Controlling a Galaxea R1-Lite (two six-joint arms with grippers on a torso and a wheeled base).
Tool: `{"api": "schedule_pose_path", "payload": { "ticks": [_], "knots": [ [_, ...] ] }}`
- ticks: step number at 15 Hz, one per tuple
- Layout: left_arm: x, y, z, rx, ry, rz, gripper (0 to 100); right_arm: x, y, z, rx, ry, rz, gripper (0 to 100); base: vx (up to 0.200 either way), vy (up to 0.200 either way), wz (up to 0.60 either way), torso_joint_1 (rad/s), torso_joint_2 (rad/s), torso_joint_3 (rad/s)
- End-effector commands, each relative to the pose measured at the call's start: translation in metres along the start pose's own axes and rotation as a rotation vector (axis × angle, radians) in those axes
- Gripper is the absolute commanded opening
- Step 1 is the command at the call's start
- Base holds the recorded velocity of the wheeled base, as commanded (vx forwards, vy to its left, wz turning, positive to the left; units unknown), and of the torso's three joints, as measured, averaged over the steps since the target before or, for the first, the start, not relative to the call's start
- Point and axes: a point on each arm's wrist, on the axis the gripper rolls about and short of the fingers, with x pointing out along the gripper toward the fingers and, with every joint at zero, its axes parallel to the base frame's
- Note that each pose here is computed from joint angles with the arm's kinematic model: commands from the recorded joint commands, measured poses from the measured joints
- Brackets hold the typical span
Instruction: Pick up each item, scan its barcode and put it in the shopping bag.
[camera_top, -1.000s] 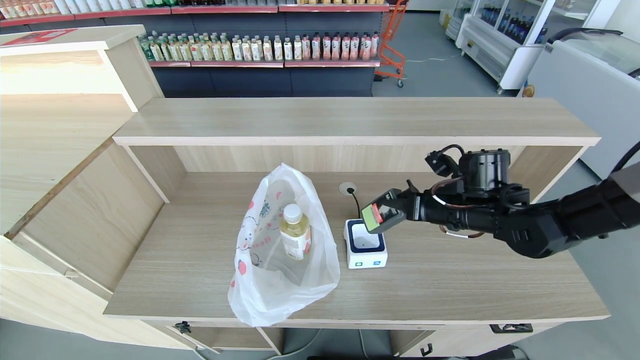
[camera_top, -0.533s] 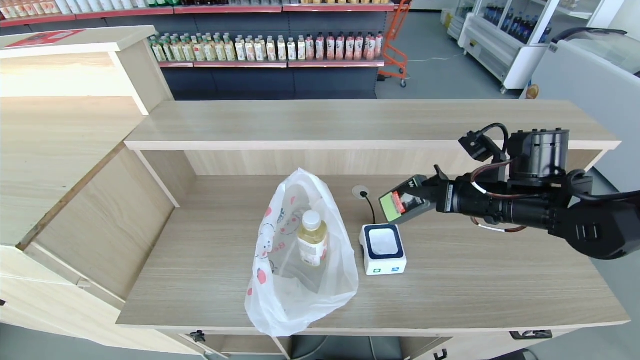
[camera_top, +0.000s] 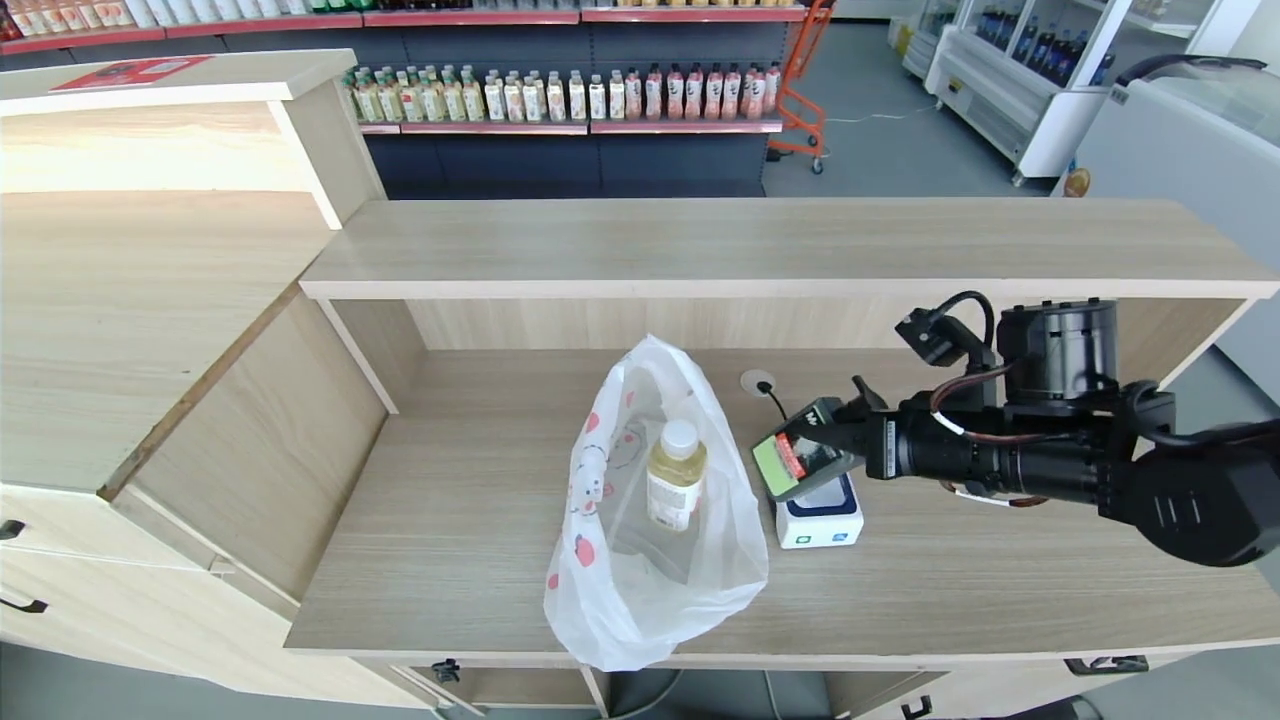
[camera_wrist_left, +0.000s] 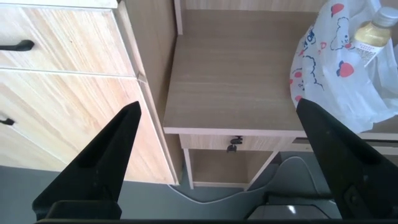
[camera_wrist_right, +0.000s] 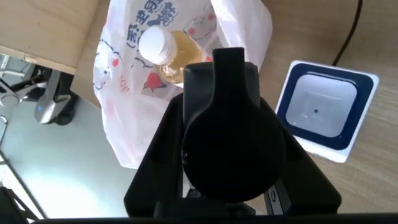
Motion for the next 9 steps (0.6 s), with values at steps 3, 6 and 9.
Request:
{"api": "schedule_pose_path", "payload": {
  "ticks": [3, 6, 9],
  "knots": [
    [0.0, 0.0, 0.0, -0.001, 0.0, 0.001, 100, 0.017, 0.016, -0.029, -0.056, 0.105, 0.059, 0, 0.0, 0.0, 0.0, 0.0, 0.0, 0.0],
    [0.0, 0.0, 0.0, -0.001, 0.0, 0.001, 100, 0.038, 0.011, -0.062, -0.245, 0.175, 0.092, 0, 0.0, 0.0, 0.0, 0.0, 0.0, 0.0],
    [0.0, 0.0, 0.0, -0.001, 0.0, 0.001, 100, 0.065, 0.005, -0.075, -0.343, 0.18, 0.111, 0, 0.0, 0.0, 0.0, 0.0, 0.0, 0.0]
  ]
}}
